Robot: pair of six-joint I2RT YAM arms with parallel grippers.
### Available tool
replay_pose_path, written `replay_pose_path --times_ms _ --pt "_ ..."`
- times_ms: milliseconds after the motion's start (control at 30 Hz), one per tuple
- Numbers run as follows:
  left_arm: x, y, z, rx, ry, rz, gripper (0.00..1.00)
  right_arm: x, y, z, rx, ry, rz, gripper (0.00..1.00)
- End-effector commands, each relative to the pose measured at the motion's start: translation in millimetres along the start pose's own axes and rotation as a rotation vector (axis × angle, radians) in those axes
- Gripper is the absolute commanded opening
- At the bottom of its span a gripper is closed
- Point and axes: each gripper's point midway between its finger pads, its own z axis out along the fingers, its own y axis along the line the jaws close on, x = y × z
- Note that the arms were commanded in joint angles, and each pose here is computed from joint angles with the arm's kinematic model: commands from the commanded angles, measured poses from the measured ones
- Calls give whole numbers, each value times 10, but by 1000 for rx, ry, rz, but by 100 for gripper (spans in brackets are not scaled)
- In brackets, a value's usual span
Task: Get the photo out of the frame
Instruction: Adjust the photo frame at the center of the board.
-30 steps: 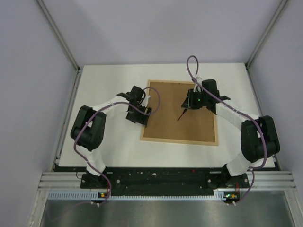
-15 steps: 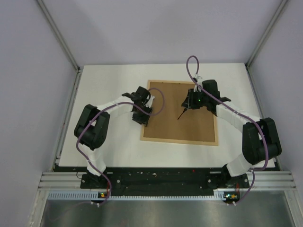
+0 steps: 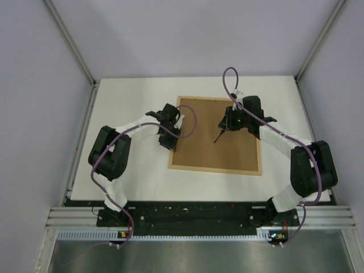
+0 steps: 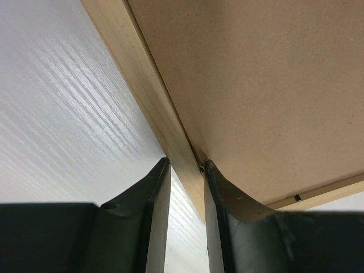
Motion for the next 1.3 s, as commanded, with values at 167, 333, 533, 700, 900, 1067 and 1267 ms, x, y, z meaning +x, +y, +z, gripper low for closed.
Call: replay_pose_path --times_ms 167,333,533,700,900,1067,1267 --pt "-177 -56 -318 7 -119 34 0 153 -130 269 44 28 -38 0" --pt "-170 -116 -372 131 -152 -16 0 185 -146 299 52 35 -40 0" --pt "-184 18 -365 248 -146 -119 0 168 -124 284 44 29 -41 0" --pt "-188 5 -371 349 -153 -170 0 155 -107 272 37 26 -36 0" --pt "-216 16 -402 318 -135 -142 18 159 -89 264 31 26 -35 0" --pt "-183 30 -398 166 -137 -43 53 148 -67 268 23 25 -32 0" --pt "-148 33 -340 69 -132 19 53 124 -52 249 18 18 -30 0"
